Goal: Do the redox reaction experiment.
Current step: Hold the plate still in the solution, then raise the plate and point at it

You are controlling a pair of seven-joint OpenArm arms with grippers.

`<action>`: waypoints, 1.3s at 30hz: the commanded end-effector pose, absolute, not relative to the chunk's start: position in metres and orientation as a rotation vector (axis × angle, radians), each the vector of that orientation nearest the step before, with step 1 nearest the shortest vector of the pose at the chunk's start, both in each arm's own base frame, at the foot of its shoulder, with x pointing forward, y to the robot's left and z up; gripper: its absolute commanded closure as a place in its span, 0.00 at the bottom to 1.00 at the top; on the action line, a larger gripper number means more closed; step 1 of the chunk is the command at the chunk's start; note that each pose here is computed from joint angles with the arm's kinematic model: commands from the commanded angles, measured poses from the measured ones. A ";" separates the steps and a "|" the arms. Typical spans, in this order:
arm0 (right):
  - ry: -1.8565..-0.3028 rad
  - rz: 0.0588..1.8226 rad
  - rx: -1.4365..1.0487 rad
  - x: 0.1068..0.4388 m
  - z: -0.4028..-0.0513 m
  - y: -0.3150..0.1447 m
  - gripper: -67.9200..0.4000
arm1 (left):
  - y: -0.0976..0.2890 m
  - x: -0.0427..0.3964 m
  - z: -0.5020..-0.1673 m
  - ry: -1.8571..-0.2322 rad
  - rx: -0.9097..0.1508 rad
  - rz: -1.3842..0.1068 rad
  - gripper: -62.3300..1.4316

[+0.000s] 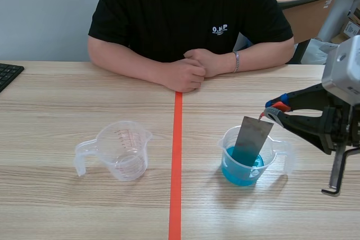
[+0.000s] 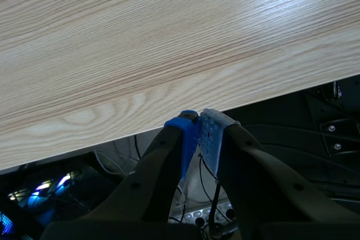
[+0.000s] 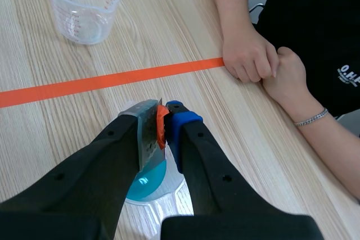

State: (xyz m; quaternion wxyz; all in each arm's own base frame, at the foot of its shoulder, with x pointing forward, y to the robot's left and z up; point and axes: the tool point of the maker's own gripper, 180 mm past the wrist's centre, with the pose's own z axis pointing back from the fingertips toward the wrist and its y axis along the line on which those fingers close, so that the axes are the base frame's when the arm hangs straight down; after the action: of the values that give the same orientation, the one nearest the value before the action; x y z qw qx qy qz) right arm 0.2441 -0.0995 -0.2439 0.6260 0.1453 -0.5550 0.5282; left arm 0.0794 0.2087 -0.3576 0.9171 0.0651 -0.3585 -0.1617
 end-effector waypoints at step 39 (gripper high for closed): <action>-1.405 1.175 0.247 0.234 -0.138 -0.084 0.97 | 0.208 0.079 -0.356 -0.744 0.134 -0.331 0.90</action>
State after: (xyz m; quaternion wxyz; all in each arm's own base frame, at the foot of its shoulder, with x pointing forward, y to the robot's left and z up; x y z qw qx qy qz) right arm 0.2378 -0.0871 -0.1453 0.6135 0.1013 -0.6001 0.5032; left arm 0.0792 0.2089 -0.3579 0.9172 0.0652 -0.3582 -0.1618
